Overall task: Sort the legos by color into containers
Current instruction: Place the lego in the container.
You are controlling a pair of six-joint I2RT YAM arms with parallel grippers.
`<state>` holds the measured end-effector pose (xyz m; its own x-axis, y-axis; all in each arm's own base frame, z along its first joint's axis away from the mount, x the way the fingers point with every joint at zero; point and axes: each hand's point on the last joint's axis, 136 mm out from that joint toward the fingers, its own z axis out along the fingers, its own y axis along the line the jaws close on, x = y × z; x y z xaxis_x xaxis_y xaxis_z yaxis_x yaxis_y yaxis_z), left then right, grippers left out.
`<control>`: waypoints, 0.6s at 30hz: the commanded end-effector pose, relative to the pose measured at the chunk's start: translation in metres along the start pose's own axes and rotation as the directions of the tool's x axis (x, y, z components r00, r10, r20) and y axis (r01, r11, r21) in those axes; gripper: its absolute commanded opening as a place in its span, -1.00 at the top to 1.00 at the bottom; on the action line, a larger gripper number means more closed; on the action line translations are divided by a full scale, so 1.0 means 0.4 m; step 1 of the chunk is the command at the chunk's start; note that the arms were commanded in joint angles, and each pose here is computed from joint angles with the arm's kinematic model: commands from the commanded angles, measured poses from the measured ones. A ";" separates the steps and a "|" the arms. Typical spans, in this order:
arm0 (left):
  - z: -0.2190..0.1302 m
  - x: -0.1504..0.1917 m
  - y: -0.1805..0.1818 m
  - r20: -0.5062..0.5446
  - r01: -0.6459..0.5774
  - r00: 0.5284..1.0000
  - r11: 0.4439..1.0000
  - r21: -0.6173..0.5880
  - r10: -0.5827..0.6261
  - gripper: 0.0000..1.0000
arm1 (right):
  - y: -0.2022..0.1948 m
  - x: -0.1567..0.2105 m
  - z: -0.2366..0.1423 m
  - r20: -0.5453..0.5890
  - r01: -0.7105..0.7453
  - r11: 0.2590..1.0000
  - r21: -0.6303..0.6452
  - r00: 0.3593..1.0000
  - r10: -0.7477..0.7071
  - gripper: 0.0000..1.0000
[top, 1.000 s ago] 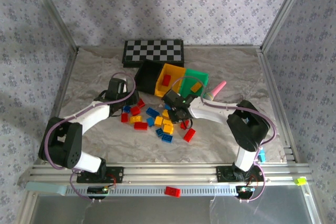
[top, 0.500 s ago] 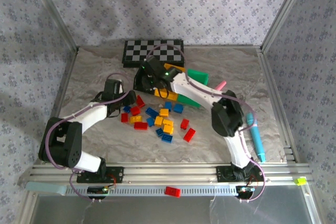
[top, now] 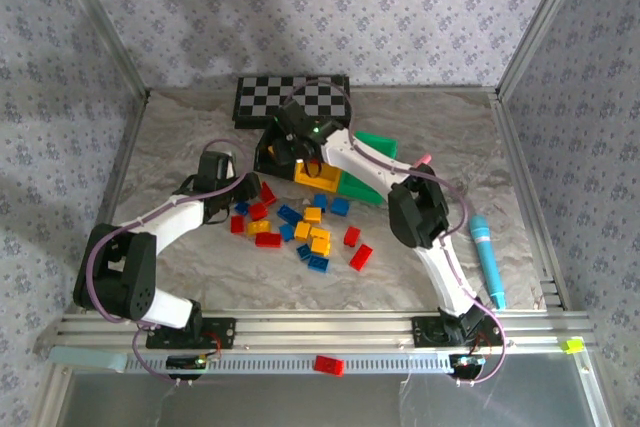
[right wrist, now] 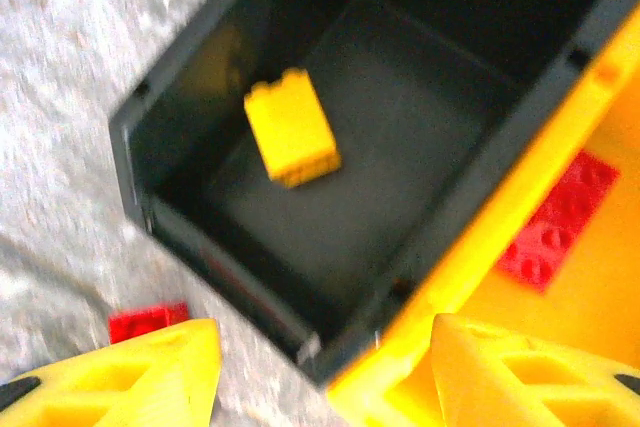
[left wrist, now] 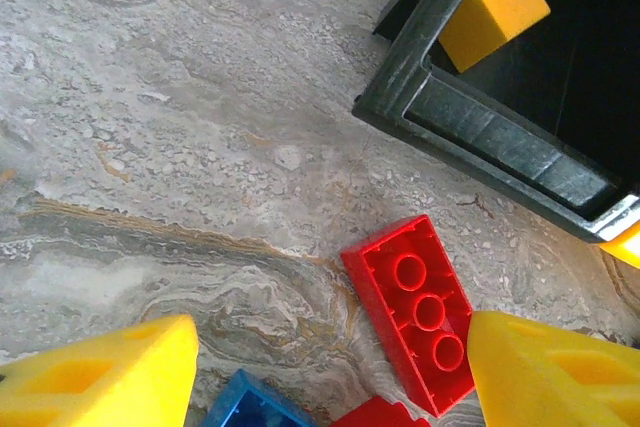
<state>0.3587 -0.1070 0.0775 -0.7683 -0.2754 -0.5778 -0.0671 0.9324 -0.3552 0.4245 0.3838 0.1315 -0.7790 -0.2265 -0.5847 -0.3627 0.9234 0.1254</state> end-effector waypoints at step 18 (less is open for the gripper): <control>0.050 0.020 -0.088 -0.110 -0.093 0.989 0.994 0.056 0.099 -0.37 | -0.372 0.285 -0.335 0.177 -0.177 0.958 0.226 0.974 0.138 -0.22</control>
<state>0.3633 -0.1422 0.0706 -0.8244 -0.2054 -0.5275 0.0173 0.9223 -0.3862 0.3209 0.1950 0.1481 -0.7449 -0.0780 -0.6626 -0.1400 0.9893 0.0410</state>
